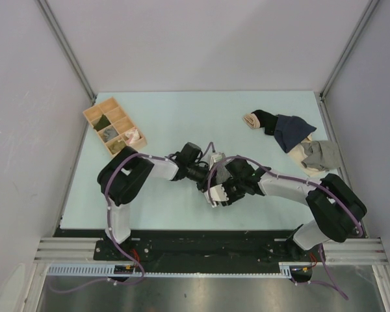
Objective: Roll the underwear
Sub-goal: Roll the underwear to the center of the board.
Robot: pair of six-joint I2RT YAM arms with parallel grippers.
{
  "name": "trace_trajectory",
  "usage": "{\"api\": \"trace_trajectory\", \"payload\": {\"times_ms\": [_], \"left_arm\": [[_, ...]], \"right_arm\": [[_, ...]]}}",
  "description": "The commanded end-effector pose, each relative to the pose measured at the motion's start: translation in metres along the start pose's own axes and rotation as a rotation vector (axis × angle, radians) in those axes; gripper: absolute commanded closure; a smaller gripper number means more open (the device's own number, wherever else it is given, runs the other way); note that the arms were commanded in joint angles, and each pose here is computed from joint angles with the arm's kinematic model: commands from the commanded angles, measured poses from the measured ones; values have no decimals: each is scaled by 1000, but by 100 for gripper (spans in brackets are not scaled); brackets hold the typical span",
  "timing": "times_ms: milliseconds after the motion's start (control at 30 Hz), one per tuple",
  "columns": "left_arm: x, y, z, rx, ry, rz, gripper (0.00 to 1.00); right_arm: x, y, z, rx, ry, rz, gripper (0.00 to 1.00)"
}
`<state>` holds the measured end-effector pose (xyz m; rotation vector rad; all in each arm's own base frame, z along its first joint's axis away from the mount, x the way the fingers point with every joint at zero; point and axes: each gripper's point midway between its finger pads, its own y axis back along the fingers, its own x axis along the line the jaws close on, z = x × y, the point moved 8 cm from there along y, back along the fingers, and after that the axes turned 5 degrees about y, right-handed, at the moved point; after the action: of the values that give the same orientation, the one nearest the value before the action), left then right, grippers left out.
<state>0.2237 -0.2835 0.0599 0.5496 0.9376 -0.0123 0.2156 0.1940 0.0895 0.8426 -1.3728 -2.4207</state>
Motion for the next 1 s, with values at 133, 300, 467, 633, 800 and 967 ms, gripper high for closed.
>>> {"api": "trace_trajectory", "payload": {"times_ms": [133, 300, 467, 633, 800, 967], "left_arm": [[-19, 50, -8, -336, -205, 318, 43], [-51, 78, -25, -534, -478, 351, 34], [-84, 80, -42, -516, -792, 350, 25], [-98, 56, -50, -381, -899, 332, 26], [-91, 22, -47, -227, -934, 350, 27], [-83, 1, -37, -140, -947, 396, 29]], "right_arm": [[30, 4, -21, -26, -219, 211, 84], [25, 20, -1, -199, -376, 405, 90], [26, 19, 8, -345, -544, 642, 91], [29, 8, -3, -404, -694, 774, 91], [28, 5, -15, -415, -755, 775, 91], [28, 5, -17, -412, -761, 772, 90]]}}
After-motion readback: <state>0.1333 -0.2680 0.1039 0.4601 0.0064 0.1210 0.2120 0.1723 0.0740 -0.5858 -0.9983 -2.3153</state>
